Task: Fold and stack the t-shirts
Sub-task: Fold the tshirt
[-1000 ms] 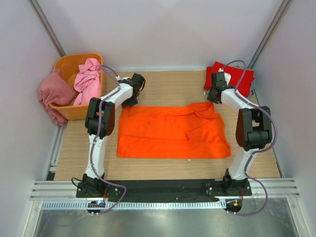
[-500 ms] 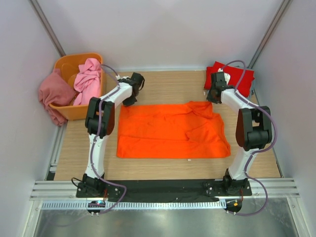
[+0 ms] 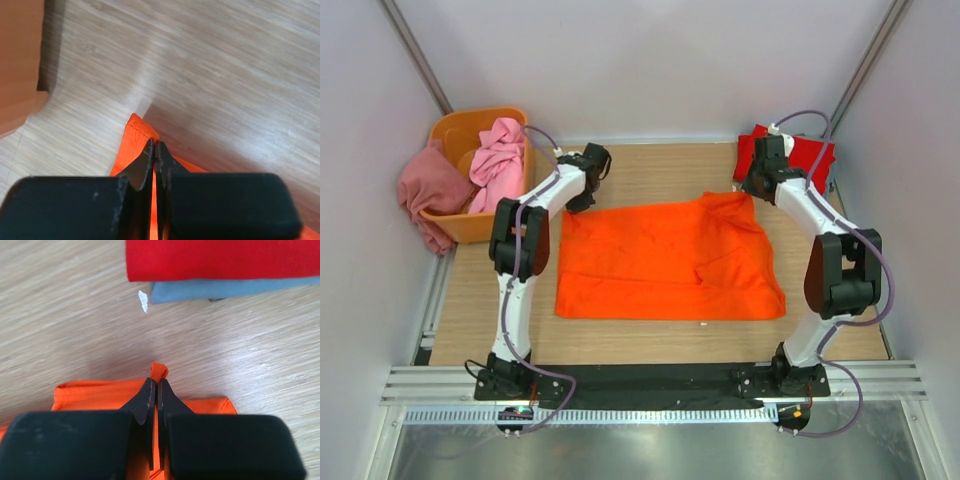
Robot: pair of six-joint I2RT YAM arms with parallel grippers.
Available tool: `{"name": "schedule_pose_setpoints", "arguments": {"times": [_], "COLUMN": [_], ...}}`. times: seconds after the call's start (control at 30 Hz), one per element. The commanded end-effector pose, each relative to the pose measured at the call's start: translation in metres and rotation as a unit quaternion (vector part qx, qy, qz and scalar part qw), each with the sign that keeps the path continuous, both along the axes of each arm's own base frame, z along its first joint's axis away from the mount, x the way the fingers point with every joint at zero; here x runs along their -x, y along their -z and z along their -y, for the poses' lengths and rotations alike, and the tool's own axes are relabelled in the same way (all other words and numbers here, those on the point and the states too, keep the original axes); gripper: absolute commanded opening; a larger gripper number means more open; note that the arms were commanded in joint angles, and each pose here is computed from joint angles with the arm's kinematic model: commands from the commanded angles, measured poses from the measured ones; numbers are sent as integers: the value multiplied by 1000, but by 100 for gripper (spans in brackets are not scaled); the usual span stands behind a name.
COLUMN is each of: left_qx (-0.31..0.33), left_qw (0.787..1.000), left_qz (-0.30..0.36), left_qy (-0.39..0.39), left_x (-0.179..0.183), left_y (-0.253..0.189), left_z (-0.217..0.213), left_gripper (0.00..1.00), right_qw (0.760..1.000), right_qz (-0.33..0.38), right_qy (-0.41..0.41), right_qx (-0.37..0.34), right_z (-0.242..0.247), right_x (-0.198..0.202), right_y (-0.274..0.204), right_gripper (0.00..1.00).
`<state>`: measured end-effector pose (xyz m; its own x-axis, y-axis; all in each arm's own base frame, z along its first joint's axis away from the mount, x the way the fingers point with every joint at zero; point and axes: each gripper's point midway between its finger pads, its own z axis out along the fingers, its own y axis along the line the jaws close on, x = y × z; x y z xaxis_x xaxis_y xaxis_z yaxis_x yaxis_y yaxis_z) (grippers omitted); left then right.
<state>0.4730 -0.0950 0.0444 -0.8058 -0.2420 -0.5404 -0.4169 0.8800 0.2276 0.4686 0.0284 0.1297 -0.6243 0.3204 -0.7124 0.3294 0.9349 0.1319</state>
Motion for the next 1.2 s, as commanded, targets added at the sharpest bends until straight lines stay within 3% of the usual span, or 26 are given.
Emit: {"name": "schedule_pose_setpoints", "arguments": {"times": [0.0, 0.27, 0.8, 1.17], "left_qx": [0, -2, -48, -65], "left_qw": [999, 999, 998, 997], "left_qz": [33, 41, 34, 17], "left_qy": [-6, 0, 17, 32], "left_x": [6, 32, 95, 124], "left_y": [-41, -63, -66, -56], "left_z": [-9, -9, -9, 2], "left_gripper": [0, 0, 0, 0], "right_qw": [997, 997, 998, 996], "right_qz": [81, 71, 43, -17], "right_qy": [-13, -17, 34, 82], "right_qx": [1, 3, 10, 4], "right_z": [-1, 3, 24, 32], "right_x": [-5, 31, 111, 145], "right_y": [-58, -58, -34, 11], "right_gripper": [1, 1, 1, 1]}}
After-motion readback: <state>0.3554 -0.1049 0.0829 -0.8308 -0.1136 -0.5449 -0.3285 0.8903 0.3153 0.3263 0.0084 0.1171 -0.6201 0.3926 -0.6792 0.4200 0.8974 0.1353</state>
